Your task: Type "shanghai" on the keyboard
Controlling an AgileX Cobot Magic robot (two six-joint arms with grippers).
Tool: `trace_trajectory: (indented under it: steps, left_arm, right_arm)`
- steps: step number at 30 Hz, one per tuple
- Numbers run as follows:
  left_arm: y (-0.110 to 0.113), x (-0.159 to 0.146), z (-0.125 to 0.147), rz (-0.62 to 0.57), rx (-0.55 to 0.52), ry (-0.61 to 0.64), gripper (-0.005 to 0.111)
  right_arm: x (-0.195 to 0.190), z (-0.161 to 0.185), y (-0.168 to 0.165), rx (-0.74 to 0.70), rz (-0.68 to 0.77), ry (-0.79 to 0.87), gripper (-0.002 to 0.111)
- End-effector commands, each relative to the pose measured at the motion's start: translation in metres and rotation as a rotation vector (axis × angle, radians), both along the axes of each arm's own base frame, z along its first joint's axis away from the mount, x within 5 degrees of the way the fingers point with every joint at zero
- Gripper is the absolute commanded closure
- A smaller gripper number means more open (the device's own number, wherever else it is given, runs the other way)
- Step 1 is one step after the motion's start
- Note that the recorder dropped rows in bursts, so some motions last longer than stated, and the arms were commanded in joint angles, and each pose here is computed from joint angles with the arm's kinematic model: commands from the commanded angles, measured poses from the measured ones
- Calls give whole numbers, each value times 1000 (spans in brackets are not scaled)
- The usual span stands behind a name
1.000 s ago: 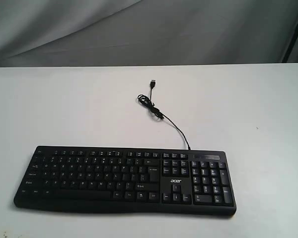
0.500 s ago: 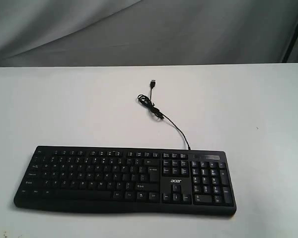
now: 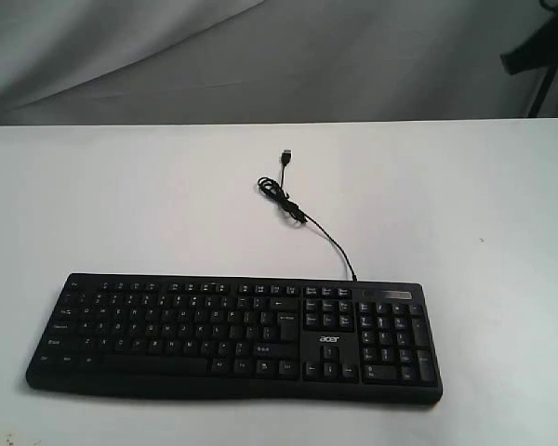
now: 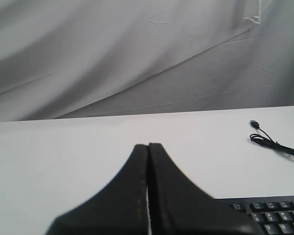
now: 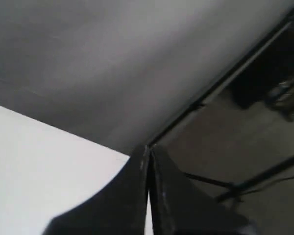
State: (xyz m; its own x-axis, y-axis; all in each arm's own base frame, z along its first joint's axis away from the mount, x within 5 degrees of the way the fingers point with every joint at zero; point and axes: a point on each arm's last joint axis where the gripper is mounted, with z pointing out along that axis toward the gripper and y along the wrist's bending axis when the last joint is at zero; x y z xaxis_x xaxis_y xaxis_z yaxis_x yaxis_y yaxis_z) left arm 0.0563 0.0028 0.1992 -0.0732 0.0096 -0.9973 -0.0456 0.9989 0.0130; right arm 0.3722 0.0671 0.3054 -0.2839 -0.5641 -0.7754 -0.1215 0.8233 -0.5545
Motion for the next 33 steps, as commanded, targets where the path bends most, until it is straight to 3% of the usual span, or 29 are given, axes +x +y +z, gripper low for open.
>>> trace_trajectory:
  steps: [1,4,7,10,12,17,24,29,33]
  left_arm:
    - [0,0,0,-6,-2,-7,107]
    - [0,0,0,-6,-2,-7,107]
    - [0,0,0,-6,-2,-7,107]
    - [0,0,0,-6,-2,-7,107]
    - [0,0,0,-6,-2,-7,107]
    - [0,0,0,-6,-2,-7,107]
    - [0,0,0,-6,-2,-7,107]
    - [0,0,0,-6,-2,-7,107]
    - [0,0,0,-6,-2,-7,107]
  right_arm:
    - [-5,24,13,-204,-188,49,108]
    - [-4,43,29,-76,-99,192,108]
    - [-13,57,61,121,192,373,108]
    - [-28,66,92,259,499,451,108]
    - [-39,68,114,318,615,464,108]
    - [-60,46,173,245,752,534,108]
    - [-86,-45,272,138,905,674,108]
    - [-108,-105,314,15,1005,716,108]
    - [-117,-120,334,6,1036,736,108]
